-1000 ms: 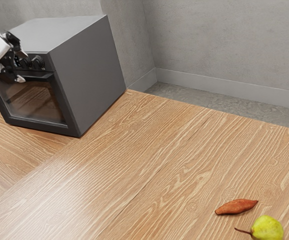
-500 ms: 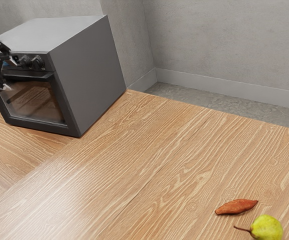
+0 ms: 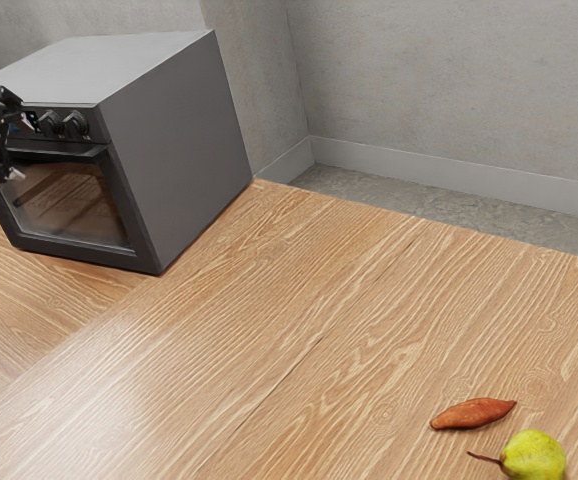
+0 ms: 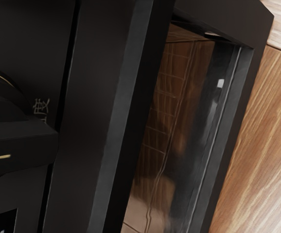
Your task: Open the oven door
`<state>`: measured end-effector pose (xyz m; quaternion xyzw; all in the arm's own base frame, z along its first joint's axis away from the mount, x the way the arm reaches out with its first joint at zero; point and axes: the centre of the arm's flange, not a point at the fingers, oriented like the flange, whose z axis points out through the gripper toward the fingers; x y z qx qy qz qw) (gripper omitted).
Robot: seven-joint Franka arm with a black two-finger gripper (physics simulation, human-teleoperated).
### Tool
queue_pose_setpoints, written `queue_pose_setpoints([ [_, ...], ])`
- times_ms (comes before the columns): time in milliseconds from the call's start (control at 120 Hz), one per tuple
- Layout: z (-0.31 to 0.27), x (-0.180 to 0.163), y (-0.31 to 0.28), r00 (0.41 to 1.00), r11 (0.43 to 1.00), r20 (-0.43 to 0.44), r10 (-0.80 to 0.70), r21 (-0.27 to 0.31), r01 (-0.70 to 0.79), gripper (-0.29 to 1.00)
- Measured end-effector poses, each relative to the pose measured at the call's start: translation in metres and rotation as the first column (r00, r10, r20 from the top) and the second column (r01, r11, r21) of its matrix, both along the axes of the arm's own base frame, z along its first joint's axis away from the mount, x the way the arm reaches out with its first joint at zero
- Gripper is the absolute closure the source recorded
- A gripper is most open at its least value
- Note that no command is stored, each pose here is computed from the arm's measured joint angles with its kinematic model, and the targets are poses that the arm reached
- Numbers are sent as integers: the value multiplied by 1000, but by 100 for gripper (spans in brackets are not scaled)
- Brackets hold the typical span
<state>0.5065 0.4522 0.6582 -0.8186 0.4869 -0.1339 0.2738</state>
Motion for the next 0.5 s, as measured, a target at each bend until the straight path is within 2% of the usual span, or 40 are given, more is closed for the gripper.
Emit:
queue_pose_setpoints([
  [500, -35, 7, 14, 999, 1000, -41, -10, -21, 10, 0],
])
